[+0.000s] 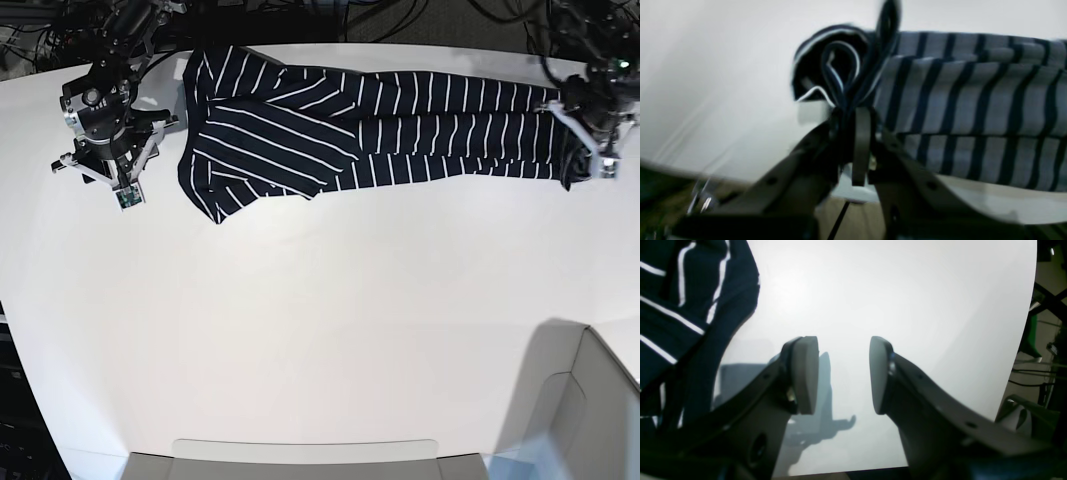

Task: Fold the T-shirt properly
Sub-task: 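Release the strip end with the left gripper and lift it away, then lower the left gripper onto the strip's middle and grasp it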

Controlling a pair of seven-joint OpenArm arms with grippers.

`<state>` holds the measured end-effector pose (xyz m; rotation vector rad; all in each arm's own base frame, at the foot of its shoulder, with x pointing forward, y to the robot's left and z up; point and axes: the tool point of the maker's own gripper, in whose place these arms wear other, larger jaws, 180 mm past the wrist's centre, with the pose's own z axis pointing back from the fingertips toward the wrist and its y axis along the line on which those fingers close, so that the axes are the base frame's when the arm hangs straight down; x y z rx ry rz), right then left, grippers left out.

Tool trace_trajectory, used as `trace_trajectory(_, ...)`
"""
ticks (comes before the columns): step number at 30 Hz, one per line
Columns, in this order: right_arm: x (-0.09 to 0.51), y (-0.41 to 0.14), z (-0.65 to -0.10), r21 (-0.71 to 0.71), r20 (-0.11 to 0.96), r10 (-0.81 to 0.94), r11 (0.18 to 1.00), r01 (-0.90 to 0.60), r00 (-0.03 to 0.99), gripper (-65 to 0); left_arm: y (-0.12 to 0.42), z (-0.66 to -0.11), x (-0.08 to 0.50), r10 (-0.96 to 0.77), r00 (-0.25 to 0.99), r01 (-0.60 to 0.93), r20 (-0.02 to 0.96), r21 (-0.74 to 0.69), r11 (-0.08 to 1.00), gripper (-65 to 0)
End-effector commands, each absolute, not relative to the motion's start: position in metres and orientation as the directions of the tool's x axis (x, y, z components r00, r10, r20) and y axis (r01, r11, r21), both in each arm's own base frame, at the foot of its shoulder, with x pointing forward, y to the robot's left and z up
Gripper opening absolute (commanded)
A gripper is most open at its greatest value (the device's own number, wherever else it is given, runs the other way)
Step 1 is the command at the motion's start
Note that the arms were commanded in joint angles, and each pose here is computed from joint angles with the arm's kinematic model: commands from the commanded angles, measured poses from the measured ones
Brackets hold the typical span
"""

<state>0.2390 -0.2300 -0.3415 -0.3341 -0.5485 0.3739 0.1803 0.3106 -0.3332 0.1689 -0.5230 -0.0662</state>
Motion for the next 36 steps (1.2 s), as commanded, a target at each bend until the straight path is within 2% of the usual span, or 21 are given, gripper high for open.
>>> trace_trajectory(1, 0.249, -0.230, -0.331, -0.421, 0.467, 0.446, 0.871, -0.252, 0.764, -39.7, 0.298, -0.333, 0.185, -0.117, 0.856, 0.043, 0.504, 0.156, 0.987, -65.0)
trace_trajectory(15, 0.249, -0.230, -0.331, -0.420, 0.466, 0.446, 0.872, -0.252, 0.764, -39.7, 0.160, -0.364, 0.203, -0.192, 0.828, 0.284, 0.526, -0.099, 0.954, -65.0)
trace_trajectory(21, 0.249, -0.230, -0.331, -0.420, 0.466, 0.446, 0.872, -0.252, 0.764, -39.7, 0.126, -0.366, 0.205, -0.237, 0.811, 0.361, 0.534, -0.140, 0.922, -65.0)
trace_trajectory(26, 0.248, -0.230, -0.331, -0.419, 0.465, 0.445, 0.872, -0.253, 0.765, -39.6, 0.126, -0.369, 0.204, -0.247, 0.814, 0.369, 0.525, -0.140, 0.919, -65.0)
trace_trajectory(27, 0.248, -0.230, -0.331, -0.419, 0.465, 0.445, 0.872, -0.253, 0.765, -39.6, 0.129, -0.368, 0.204, -0.255, 0.812, 0.374, 0.525, -0.133, 0.918, -62.5)
trace_trajectory(30, 0.248, -0.229, -0.333, -0.415, 0.464, 0.445, 0.873, -0.256, 0.766, -39.6, 0.132, -0.367, 0.205, -0.262, 0.809, 0.378, 0.526, -0.124, 0.917, -48.5)
trace_trajectory(32, 0.249, -0.226, -0.336, -0.408, 0.460, 0.448, 0.873, -0.265, 0.767, -39.6, 0.132, -0.368, 0.204, -0.262, 0.811, 0.378, 0.523, -0.125, 0.917, -42.9)
trace_trajectory(36, 0.250, -0.220, -0.337, -0.405, 0.459, 0.462, 0.869, -0.284, 0.759, -39.6, 0.126, -0.365, 0.204, -0.241, 0.805, 0.378, 0.542, -0.155, 0.913, -42.7)
